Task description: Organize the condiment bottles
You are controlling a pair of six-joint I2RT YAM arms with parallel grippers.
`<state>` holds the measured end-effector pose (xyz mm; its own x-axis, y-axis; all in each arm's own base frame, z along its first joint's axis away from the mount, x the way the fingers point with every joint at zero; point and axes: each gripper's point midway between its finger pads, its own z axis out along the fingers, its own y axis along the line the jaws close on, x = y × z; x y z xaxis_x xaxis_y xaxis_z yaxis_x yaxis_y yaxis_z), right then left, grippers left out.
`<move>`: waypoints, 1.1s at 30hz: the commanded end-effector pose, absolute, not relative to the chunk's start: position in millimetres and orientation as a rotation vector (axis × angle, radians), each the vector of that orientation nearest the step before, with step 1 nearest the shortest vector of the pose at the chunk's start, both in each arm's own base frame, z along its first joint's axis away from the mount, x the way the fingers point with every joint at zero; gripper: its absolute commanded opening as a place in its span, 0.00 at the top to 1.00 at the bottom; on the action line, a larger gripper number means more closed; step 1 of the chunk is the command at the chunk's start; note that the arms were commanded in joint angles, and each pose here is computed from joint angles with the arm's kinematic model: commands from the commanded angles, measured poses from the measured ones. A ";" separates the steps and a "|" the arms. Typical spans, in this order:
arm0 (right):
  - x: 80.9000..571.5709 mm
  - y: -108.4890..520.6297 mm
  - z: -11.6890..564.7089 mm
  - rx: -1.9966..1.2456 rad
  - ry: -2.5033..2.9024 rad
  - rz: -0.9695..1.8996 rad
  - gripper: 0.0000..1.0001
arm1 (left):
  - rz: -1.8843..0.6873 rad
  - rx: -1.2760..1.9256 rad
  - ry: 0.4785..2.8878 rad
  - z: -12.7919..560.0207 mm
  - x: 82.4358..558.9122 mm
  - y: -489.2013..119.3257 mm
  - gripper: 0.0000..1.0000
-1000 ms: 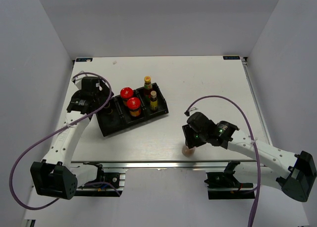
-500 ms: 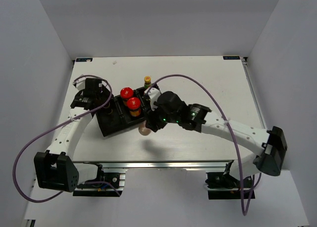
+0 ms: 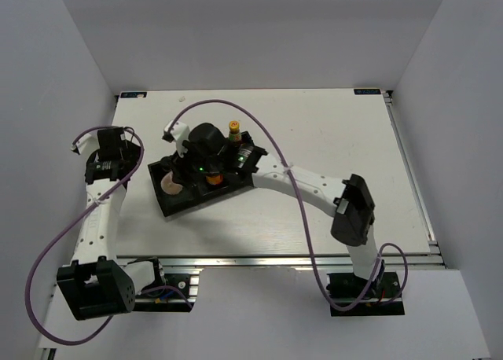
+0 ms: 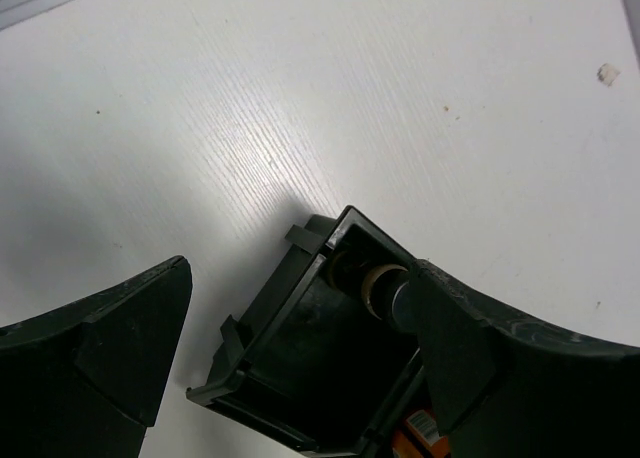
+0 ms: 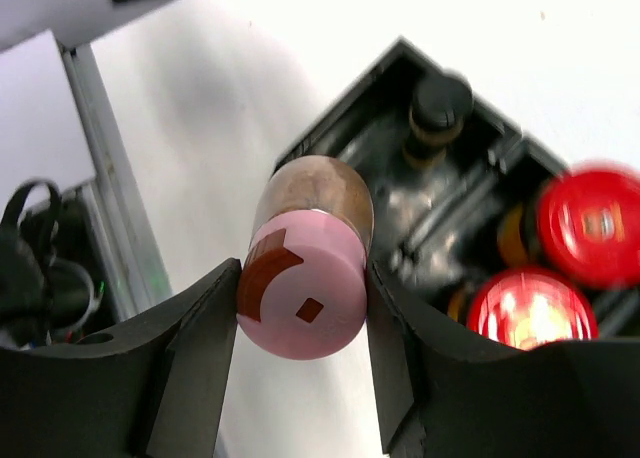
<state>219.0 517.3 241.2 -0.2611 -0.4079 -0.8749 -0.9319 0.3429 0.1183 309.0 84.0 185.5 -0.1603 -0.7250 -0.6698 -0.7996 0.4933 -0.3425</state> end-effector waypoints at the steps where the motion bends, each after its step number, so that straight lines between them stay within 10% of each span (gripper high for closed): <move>1: 228.8 545.2 249.4 -1.187 1.779 0.844 0.90 | 0.116 -1.272 1.865 198.1 300.8 89.2 0.02; 33: 269.8 581.6 146.0 -1.204 1.917 0.619 0.81 | 0.083 -1.232 1.879 191.6 301.7 85.7 0.02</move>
